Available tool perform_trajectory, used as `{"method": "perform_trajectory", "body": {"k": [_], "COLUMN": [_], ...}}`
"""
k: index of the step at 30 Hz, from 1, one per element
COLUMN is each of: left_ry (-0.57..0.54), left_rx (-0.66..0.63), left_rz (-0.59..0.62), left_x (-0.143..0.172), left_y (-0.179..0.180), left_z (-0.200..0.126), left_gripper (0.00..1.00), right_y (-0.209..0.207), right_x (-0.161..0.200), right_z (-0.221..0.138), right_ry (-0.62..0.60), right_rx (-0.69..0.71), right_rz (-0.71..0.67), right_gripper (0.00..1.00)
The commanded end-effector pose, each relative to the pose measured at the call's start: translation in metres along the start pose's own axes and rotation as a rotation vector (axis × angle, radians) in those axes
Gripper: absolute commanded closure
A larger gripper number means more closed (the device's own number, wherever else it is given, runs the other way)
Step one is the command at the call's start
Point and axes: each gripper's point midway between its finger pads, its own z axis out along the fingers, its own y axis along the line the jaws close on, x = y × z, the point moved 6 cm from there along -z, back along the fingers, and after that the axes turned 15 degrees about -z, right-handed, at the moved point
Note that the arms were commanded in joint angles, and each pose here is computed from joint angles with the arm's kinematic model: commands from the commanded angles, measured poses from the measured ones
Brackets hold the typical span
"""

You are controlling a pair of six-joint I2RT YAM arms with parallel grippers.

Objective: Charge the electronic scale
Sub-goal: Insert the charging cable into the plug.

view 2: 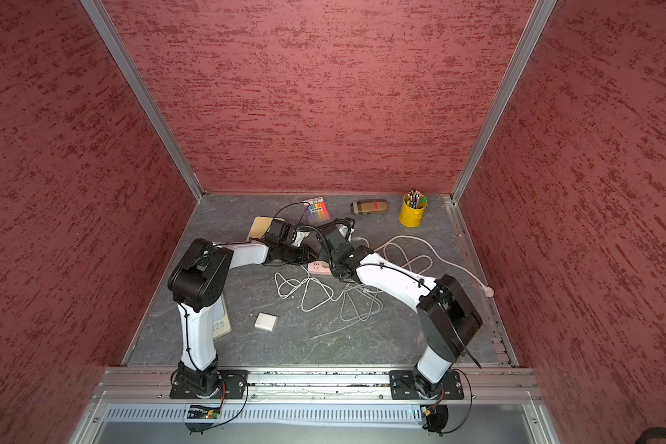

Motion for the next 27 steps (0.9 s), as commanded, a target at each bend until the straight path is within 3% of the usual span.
{"method": "perform_trajectory", "body": {"k": [1,10,27], "left_ry": [0.079,0.047,0.051], "left_rx": [0.013,0.072,0.077], "left_rz": [-0.025,-0.016,-0.057], "left_x": [0.022,0.019,0.020], "left_y": [-0.001,-0.007,0.006], "left_z": [0.003,-0.004,0.002], "left_gripper": [0.68,0.67,0.67], "right_y": [0.001,0.014,0.002], "right_x": [-0.003,-0.004,0.014], "right_z": [0.003,0.014,0.037], "right_ry": [-0.092,-0.144,-0.117], "right_rx": [0.126,0.072,0.162], "right_rz": [-0.071,-0.117,-0.234], "right_gripper": [1.00,1.00,1.00]}}
